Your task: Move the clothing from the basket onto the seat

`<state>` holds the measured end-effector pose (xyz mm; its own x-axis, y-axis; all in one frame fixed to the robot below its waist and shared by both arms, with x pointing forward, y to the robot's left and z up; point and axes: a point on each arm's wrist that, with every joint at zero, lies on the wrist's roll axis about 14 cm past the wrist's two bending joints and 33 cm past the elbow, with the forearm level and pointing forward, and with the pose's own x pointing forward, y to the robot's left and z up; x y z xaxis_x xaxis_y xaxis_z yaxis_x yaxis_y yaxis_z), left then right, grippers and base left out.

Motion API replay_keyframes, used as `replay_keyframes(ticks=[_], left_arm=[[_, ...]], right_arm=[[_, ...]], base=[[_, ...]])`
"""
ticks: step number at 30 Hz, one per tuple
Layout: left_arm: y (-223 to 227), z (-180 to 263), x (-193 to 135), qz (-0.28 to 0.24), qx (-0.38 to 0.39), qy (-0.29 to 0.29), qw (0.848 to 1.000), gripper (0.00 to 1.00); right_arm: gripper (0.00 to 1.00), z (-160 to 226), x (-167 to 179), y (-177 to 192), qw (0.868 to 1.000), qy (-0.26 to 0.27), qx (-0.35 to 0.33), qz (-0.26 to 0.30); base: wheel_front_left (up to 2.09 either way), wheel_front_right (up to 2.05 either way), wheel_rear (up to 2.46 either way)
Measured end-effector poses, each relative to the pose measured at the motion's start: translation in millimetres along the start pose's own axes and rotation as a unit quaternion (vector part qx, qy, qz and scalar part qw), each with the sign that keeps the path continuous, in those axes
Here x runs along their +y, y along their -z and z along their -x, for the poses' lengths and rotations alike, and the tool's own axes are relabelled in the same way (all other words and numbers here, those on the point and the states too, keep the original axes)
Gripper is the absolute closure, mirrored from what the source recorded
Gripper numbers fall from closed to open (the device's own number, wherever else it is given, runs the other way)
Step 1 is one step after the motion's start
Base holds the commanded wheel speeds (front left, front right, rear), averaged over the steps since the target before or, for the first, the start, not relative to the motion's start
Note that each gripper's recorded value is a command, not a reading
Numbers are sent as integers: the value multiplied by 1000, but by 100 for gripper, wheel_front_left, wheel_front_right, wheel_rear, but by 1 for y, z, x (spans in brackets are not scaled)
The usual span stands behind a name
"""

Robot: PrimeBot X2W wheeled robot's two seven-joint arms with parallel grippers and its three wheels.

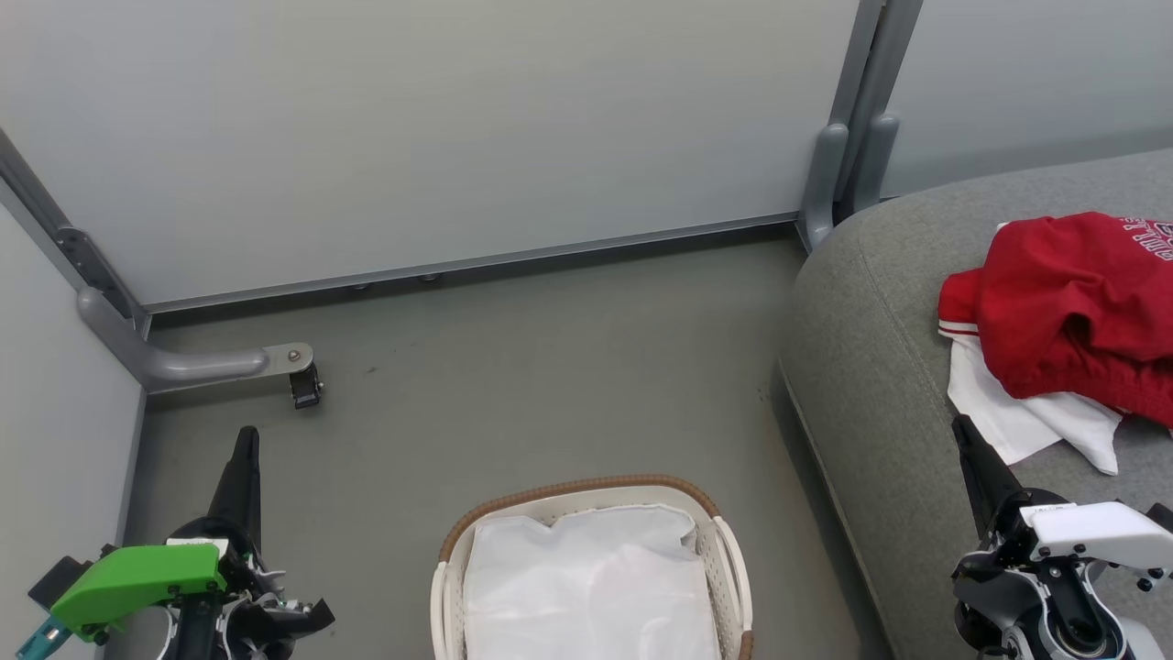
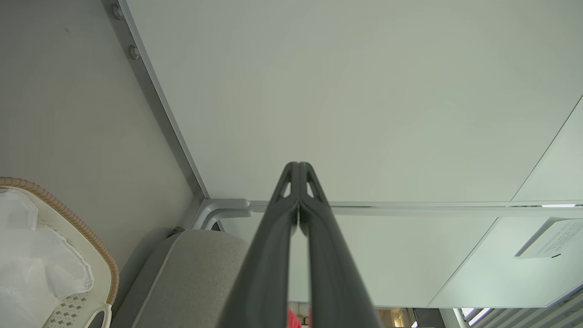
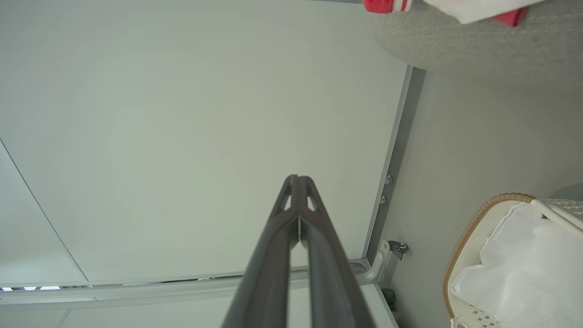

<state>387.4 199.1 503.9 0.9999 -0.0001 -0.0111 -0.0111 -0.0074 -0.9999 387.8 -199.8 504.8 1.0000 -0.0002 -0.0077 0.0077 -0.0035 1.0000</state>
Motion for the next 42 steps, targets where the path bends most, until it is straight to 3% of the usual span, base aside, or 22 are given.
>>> replay_keyframes(ticks=[42], left_arm=[[0,0,0,0,0,0,1000,100]], right_arm=[[100,0,0,0,1000,0,0,0]], base=[[0,0,0]])
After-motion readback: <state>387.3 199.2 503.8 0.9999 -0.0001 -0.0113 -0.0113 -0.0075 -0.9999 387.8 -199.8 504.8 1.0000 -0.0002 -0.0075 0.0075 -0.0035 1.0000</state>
